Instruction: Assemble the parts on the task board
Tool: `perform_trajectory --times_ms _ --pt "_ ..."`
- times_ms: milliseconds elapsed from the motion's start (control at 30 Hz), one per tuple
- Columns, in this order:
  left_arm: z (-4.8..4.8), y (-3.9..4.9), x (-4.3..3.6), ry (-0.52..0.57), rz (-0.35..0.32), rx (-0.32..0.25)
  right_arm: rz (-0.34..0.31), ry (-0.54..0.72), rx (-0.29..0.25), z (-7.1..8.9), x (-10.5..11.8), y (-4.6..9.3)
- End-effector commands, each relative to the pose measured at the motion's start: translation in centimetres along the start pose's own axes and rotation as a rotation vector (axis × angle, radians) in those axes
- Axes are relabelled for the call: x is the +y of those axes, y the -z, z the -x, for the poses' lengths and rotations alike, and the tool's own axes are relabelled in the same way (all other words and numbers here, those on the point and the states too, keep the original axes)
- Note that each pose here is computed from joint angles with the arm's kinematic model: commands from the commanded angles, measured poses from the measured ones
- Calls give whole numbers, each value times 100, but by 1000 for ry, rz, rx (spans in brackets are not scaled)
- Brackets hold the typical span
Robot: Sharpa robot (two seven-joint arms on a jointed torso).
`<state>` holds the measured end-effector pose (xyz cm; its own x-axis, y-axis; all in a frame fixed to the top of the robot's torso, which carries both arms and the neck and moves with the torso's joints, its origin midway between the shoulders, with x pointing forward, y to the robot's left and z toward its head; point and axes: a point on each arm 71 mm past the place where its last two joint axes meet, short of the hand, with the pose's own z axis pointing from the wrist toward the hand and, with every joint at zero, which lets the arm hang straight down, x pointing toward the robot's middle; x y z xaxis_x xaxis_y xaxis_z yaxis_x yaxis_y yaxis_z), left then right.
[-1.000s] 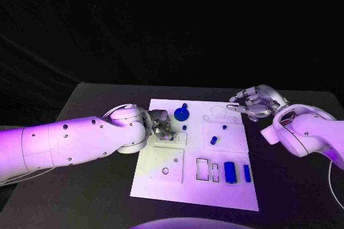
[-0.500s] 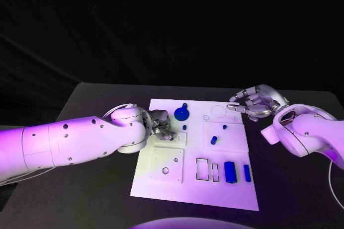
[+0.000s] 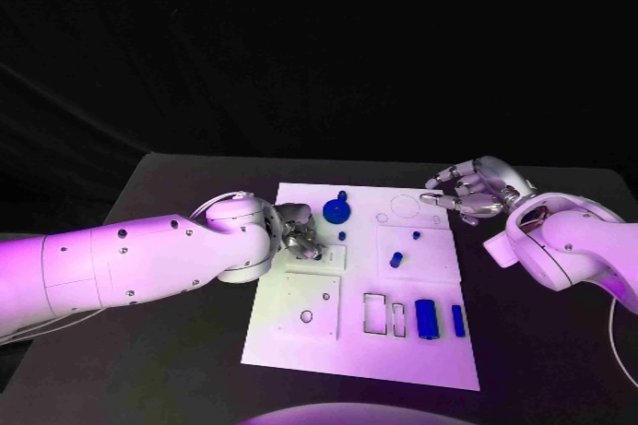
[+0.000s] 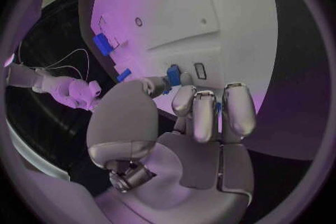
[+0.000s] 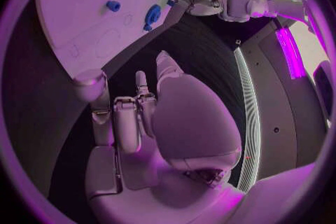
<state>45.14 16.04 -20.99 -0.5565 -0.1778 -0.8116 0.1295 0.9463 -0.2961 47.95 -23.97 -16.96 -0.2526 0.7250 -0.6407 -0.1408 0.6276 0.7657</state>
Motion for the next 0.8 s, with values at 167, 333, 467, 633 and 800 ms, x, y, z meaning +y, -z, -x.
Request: perform_trajectory --times_ms 167,333,467,633,800 --pt "-45 -23 -3 -4 4 48 13 1 13 -16 15 8" --pt "-50 -36 -5 -2 6 55 17 -1 14 -19 22 14" --pt "-51 -40 -2 0 8 57 17 -1 12 -16 21 17" --pt "-51 -43 3 2 10 59 17 -2 12 -15 20 17" --pt "-52 -45 6 3 11 61 16 -2 10 -12 18 17"
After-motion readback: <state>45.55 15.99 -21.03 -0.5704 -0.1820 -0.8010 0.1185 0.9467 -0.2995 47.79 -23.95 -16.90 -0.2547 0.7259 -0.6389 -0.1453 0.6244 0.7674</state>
